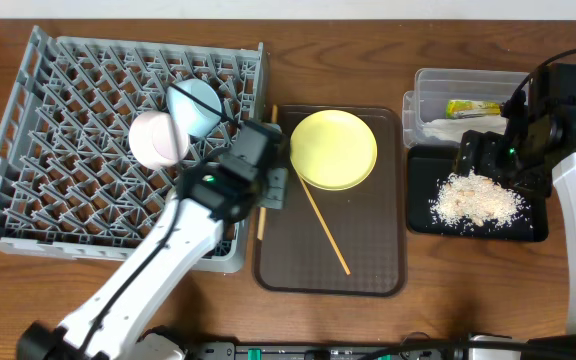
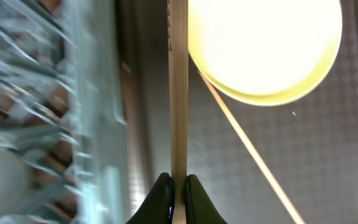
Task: Sort waste into correct bins and load items into the dishwasher
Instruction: 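Lift the chopstick and carry it to the dish rack, then insert the chopstick upright into the rack and open the left gripper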
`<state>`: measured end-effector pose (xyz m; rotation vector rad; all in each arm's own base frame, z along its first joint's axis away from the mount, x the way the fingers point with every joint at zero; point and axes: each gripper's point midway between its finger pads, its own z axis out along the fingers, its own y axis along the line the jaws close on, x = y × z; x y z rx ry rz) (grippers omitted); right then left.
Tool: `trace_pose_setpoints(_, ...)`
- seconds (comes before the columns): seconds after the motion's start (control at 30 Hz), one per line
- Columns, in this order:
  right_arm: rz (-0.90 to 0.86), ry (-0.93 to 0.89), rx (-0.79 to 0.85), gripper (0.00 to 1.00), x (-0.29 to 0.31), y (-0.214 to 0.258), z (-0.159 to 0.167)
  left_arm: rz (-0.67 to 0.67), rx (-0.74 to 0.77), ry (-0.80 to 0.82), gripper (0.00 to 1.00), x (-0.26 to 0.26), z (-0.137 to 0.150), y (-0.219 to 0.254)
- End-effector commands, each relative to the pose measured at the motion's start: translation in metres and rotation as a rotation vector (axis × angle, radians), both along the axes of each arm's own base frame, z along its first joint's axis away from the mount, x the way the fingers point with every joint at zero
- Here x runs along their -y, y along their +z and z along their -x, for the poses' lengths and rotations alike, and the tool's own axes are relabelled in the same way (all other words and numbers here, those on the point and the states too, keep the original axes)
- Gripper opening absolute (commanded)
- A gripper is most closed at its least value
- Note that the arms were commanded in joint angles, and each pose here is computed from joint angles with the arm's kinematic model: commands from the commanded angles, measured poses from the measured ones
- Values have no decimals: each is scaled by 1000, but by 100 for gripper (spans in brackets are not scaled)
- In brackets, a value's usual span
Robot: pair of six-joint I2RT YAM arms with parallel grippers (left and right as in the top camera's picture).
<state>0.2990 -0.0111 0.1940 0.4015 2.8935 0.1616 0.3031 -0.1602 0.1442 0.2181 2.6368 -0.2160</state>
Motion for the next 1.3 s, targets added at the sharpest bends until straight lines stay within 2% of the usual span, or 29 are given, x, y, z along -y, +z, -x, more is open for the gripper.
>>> trace_pose_setpoints(0.0,9,9,2,99,2,0,1,-107,116,-64,8,-27,-16,21)
trace_pose_setpoints(0.23,9,9,2,99,2,0,1,-123,132,-20,8,-49,-31,21)
trace_pose_setpoints(0.4,9,9,2,99,2,0,1,-164,108,-67,8,-47,-39,4)
trace_pose_setpoints(0.7,8,9,-6,99,2,0,2,-209,56,-50,8,-50,-55,-30)
trace_pose_setpoints(1.27,8,9,-6,99,2,0,2,-204,41,6,11,-66,-60,-36)
